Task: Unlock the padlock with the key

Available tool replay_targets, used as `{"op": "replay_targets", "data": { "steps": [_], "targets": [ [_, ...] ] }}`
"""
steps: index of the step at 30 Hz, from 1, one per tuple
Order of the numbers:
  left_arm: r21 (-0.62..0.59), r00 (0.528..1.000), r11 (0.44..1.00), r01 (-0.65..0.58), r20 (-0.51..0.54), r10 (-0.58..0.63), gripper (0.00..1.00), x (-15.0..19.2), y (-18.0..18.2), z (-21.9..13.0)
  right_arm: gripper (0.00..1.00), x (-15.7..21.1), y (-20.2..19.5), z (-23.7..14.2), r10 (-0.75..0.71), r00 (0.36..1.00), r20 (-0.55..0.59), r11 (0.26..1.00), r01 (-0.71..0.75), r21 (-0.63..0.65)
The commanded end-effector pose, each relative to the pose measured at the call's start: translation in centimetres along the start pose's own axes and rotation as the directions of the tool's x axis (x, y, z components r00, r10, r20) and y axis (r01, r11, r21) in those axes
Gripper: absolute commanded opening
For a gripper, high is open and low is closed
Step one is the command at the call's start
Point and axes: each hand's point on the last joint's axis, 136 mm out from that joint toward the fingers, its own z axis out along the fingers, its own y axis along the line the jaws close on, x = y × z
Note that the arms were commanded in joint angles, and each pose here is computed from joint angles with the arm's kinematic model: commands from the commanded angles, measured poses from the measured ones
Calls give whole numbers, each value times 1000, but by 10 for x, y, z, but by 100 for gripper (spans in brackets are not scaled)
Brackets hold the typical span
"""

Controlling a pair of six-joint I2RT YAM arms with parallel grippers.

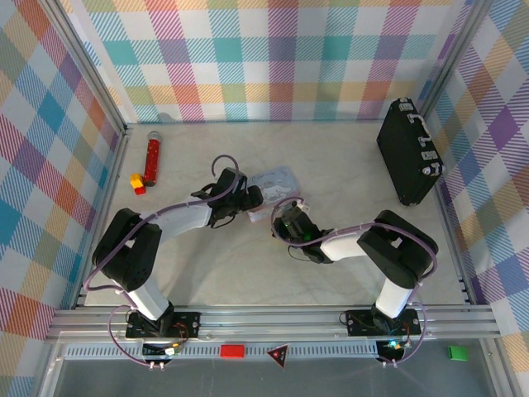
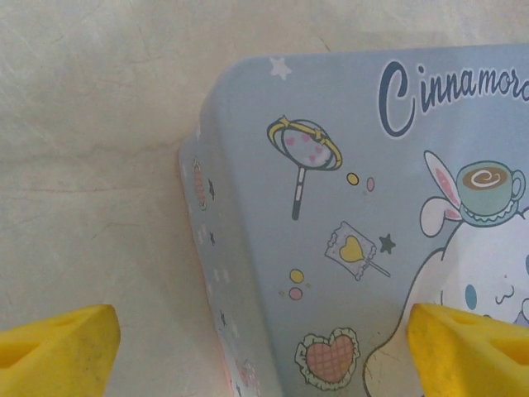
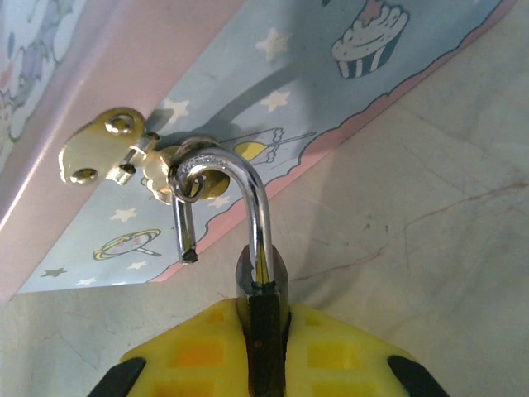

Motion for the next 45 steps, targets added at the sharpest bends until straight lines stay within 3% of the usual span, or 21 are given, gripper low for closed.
{"op": "replay_targets", "data": {
  "steps": [1, 12, 18, 22, 32, 35, 39, 45],
  "targets": [
    [-136, 998, 990, 46, -26, -50, 88, 18, 30, 8, 0, -21, 1, 5, -6, 998, 68, 1000, 5, 7],
    [-212, 996, 975, 60, -52, -72, 87, 71, 35, 10, 0, -43, -1, 17, 22, 996, 81, 1000, -22, 8],
    [-235, 996, 970, 66, -47, -79, 87, 78, 39, 7, 0, -57, 2, 23, 115, 991, 67, 993, -113, -39],
    [-257, 996, 964, 70, -43, -84, 87, 80, 45, 9, 0, -64, 12, 23, 91, 994, 55, 995, -89, -39],
    [-261, 996, 962, 76, -35, -88, 86, 79, 46, 7, 0, -75, -7, 18, 38, 997, 72, 997, -43, 70],
    [-261, 995, 962, 76, -37, -88, 87, 80, 46, 8, 0, -77, 0, 16, 57, 996, 70, 998, -59, 25],
    [-274, 996, 959, 74, -33, -86, 87, 81, 49, 9, 0, -85, 24, 7, 148, 986, 81, 979, -134, -152],
    [-270, 995, 959, 83, -36, -96, 86, 84, 50, 11, 0, -86, 26, 3, 203, 977, 59, 965, -190, -182]
  ]
}}
